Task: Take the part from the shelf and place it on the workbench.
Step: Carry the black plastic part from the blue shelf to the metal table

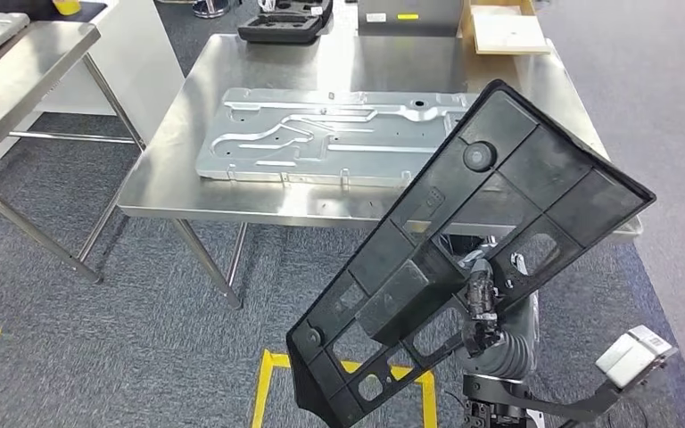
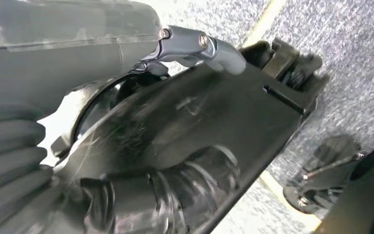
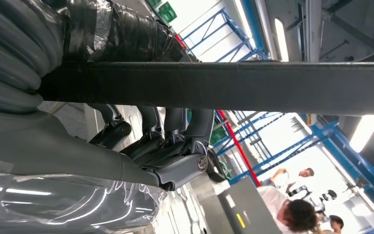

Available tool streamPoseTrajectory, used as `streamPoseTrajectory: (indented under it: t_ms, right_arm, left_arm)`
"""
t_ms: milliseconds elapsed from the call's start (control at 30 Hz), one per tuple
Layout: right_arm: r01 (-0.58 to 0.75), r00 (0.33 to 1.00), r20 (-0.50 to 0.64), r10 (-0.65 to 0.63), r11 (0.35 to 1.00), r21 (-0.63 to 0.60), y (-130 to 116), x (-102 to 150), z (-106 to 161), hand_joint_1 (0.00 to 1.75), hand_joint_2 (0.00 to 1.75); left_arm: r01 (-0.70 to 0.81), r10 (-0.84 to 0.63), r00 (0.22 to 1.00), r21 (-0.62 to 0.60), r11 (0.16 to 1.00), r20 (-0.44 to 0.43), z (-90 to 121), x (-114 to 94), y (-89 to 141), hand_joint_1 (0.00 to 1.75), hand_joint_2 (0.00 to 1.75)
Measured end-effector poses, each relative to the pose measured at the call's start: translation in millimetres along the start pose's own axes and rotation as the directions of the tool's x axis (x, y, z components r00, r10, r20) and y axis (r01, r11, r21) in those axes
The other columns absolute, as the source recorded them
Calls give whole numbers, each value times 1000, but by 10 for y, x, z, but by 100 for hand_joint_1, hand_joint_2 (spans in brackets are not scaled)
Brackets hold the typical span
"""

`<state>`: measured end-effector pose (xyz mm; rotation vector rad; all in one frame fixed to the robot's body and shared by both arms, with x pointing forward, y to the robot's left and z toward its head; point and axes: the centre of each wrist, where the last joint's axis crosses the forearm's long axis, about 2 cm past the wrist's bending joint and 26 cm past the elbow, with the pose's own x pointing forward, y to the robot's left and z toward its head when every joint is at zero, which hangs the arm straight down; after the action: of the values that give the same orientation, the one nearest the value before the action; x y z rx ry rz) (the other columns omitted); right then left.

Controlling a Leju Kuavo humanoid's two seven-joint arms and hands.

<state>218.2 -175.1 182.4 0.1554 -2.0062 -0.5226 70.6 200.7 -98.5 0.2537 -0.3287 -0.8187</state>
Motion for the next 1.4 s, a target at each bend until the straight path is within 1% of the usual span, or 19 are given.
streamPoseTrajectory:
  t_ms: [600,1100,1400]
  right_arm:
    - [15,1000,-22,-15,1000,-11,-14,-19,10,171,175]
    - [15,1000,-14,-15,1000,-13,-15,-31,8,171,175]
    - [14,1000,-17,-15,1000,-15,-21,-39,4,171,175]
  left_arm:
    - [-5,5,1000,-3,1000,-4,1,-8,-5,0,175]
    - [-4,4,1000,2,1000,-3,-8,-10,22,0,175]
    - [-4,4,1000,-2,1000,-5,-1,-17,1,0,175]
